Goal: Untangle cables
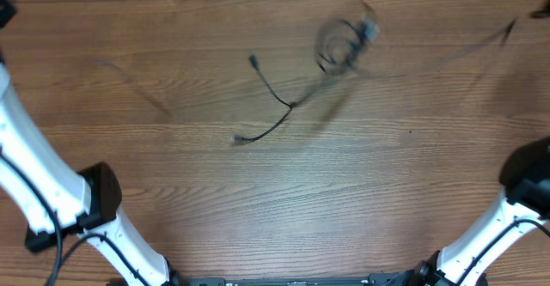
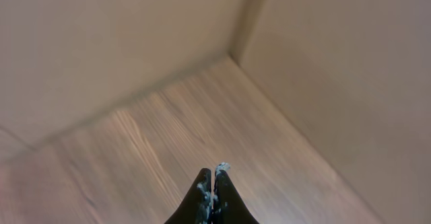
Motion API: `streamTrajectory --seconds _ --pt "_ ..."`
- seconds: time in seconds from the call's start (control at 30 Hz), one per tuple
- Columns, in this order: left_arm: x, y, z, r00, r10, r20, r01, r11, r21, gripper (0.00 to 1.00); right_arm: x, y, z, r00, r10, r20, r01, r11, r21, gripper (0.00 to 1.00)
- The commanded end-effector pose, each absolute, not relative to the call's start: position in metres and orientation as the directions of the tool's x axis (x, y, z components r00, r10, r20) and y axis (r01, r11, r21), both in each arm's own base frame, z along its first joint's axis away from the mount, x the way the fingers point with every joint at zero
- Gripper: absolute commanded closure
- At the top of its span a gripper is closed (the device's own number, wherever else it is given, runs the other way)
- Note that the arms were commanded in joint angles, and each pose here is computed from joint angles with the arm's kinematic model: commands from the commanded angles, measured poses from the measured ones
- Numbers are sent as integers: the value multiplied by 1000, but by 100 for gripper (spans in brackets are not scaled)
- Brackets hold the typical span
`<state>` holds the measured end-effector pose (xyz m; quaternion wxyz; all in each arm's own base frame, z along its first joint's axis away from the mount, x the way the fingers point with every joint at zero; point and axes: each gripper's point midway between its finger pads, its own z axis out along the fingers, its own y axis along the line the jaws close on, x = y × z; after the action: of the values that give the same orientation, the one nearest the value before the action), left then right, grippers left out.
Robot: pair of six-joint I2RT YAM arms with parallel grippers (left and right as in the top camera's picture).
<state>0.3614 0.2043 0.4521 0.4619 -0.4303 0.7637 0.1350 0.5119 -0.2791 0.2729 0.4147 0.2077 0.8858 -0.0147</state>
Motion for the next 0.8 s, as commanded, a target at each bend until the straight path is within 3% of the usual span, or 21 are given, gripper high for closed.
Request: streamTrajectory --seconds 0.0,0.13,0.2,0.4,0.47,0.57,0.6,0.77 --pt "301 211 497 -112 -435 -893 -841 521 -148 96 454 -335 336 -450 362 -816 493 863 111 96" --pt "284 205 512 -73 -425 -902 -832 525 -181 96 436 -343 350 -377 448 -810 427 861 277 96" --pt "300 187 509 -114 -449 -886 -757 617 -215 96 445 -317 354 -388 475 -790 314 874 372 96" --pt "351 125 499 -255 -451 -855 -530 805 -266 96 488 -232 348 -488 419 -766 165 906 391 96" --pt "363 99 499 -287 -442 -850 -445 847 -291 96 501 -192 343 -538 393 -746 107 910 401 85" --pt "372 68 501 -319 -421 -849 -357 883 -304 96 512 -137 330 -616 369 -695 75 907 415 39" --pt "373 60 502 -326 -414 -850 -338 891 -304 96 513 -119 321 -648 386 -657 116 902 416 29" --pt "377 44 505 -334 -394 -856 -296 906 -302 96 502 -87 271 -627 650 -431 504 759 411 15"
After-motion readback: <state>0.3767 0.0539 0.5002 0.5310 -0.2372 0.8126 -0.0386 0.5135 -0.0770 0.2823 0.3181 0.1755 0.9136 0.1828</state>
